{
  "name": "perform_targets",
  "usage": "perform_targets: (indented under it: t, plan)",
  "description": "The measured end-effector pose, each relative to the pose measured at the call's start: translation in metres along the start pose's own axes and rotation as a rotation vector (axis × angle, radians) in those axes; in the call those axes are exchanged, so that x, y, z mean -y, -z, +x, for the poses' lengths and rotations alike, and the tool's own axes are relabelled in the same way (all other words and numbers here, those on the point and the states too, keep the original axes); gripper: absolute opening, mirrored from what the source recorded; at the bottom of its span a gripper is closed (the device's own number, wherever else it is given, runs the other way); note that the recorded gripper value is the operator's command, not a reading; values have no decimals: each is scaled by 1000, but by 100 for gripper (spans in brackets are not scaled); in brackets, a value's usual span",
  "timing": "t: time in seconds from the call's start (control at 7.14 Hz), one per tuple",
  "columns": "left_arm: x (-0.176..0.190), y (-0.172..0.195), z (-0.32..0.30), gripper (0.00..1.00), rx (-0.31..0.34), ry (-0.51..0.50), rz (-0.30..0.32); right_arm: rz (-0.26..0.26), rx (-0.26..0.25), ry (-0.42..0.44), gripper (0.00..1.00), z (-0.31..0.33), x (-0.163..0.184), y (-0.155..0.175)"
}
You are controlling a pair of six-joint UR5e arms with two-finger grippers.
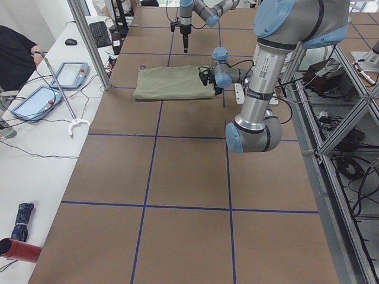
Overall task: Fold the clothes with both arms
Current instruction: 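Move the left gripper to the shirt's near end while the right gripper shifts, then lower the right gripper toward the shirt's near end beside the left gripper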
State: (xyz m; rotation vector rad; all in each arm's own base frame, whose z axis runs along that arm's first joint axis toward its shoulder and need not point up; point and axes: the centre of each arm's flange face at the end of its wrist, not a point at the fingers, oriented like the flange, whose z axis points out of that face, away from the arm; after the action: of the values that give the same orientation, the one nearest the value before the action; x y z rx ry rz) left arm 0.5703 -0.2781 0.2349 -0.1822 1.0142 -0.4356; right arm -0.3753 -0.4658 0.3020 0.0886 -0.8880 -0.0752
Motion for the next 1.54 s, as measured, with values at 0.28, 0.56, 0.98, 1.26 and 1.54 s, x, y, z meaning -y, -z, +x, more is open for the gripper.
perform_targets:
  t: [0.28,0.56,0.98,1.26,1.54]
  plan:
    - [0,-25,8,89,24,7,24,-1,-3,-2,100,0,0,-2]
    - [-3,-29,17,76,20,8,25,-1,-5,-3,100,1,1,-2]
    - [-2,-30,18,61,19,5,31,-2,-5,-3,100,1,1,-3]
    - [2,-28,19,61,15,-1,44,-2,-6,-3,100,1,1,-3]
    - [6,-27,19,61,15,1,53,-2,-6,-3,100,1,1,-3]
